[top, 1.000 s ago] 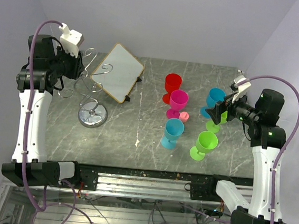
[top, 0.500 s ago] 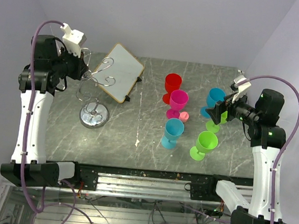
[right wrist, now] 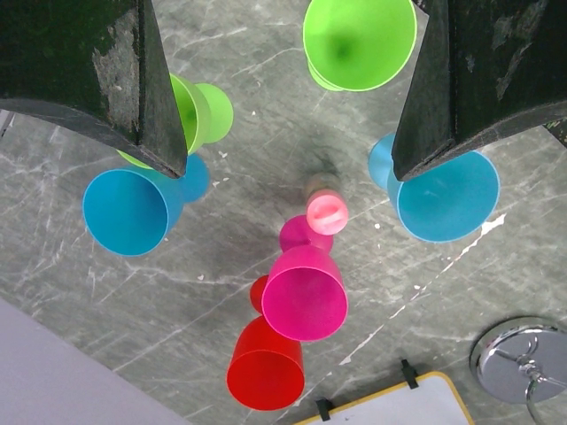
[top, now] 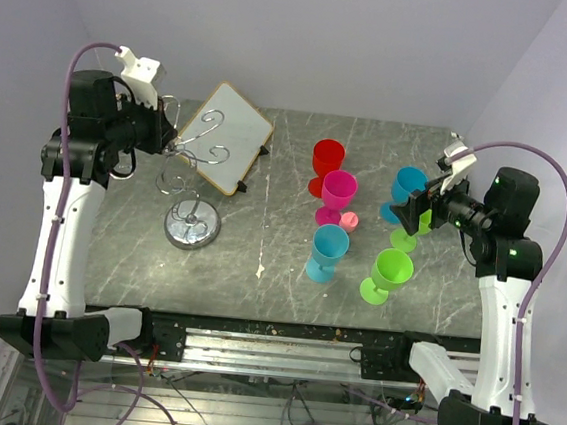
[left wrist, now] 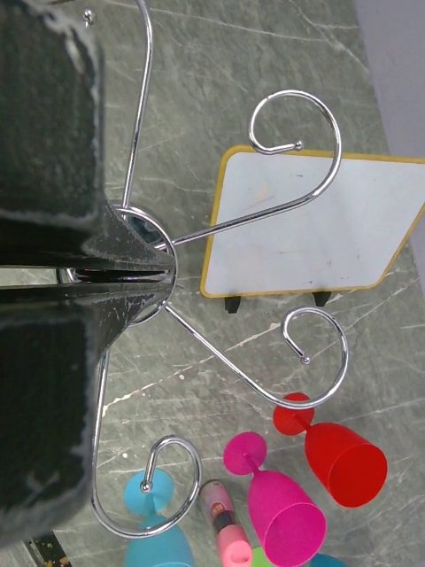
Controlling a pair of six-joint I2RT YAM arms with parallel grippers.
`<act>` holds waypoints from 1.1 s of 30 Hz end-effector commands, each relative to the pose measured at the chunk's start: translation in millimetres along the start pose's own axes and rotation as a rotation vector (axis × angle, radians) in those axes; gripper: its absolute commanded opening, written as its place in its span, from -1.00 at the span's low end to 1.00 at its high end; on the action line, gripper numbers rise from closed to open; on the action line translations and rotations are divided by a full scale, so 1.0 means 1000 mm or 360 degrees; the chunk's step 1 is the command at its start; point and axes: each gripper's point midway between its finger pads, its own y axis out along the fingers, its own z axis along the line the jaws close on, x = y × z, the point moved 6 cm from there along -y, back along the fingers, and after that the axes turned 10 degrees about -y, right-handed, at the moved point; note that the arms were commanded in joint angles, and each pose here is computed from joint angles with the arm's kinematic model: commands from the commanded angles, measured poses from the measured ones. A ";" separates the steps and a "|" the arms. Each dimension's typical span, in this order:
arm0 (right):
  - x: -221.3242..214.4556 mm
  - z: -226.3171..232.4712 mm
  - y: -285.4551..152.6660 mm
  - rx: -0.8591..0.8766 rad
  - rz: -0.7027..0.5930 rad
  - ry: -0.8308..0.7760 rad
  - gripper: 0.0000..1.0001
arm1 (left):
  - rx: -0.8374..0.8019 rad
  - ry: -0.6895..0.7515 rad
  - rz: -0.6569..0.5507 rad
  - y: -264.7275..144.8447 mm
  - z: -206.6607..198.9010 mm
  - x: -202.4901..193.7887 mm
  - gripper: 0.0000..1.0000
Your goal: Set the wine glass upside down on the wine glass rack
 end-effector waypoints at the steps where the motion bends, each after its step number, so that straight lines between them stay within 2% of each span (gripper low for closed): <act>1: 0.007 -0.003 0.000 -0.0018 -0.0033 -0.0024 1.00 | -0.0160 0.0013 -0.0288 -0.007 -0.031 0.041 -0.86; 14: 0.014 -0.011 -0.001 -0.0077 -0.0030 -0.0033 1.00 | -0.0323 0.0085 -0.0476 0.006 -0.059 0.053 -0.86; 21: 0.014 -0.012 -0.002 -0.0084 -0.0029 -0.0040 1.00 | -0.0303 0.0174 -0.0435 0.019 -0.064 0.041 -0.86; 29: 0.016 -0.010 0.003 -0.0078 -0.0113 -0.0017 1.00 | -0.0424 0.0287 -0.0491 0.012 -0.074 0.031 -0.86; 33: 0.014 -0.013 0.009 -0.0055 -0.0100 0.0018 1.00 | -0.0465 0.0387 -0.0438 0.015 -0.078 0.023 -0.86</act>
